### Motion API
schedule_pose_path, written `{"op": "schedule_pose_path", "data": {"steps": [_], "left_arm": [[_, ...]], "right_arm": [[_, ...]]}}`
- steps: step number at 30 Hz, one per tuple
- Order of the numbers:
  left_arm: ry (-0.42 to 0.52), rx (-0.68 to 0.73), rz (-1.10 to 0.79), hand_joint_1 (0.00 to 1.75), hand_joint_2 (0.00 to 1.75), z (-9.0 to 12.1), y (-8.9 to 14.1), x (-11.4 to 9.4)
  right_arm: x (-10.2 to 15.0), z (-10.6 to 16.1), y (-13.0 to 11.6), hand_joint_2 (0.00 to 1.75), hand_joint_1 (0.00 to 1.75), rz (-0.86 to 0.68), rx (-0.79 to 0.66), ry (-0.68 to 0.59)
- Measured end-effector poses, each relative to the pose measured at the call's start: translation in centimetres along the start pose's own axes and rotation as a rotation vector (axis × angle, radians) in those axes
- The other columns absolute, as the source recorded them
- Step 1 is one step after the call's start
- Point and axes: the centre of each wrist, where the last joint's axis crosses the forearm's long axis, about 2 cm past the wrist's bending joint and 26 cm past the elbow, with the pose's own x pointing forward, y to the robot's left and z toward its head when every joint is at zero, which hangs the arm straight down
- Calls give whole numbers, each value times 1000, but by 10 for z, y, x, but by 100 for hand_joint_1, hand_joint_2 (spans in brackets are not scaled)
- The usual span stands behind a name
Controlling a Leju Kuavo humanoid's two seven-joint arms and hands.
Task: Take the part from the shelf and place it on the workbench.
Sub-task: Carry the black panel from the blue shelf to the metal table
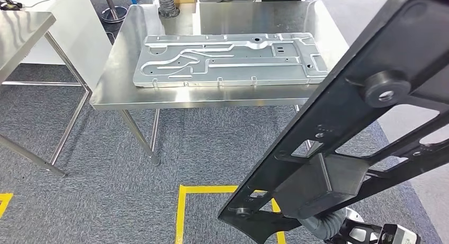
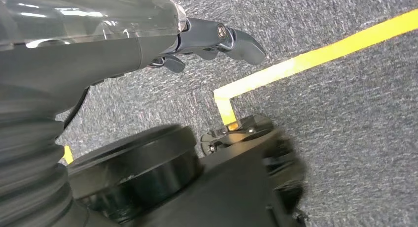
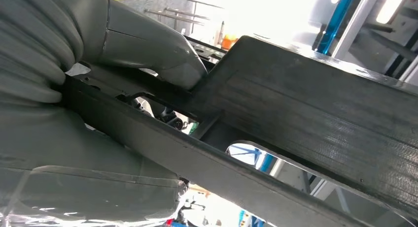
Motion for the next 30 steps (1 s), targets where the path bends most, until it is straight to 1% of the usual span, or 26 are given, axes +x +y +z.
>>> {"op": "schedule_pose_path", "data": {"steps": [30], "left_arm": [[0, 3, 2, 0, 175, 0, -1, -1]], "right_arm": [[0, -2, -1, 175, 175, 1, 2, -1]]}}
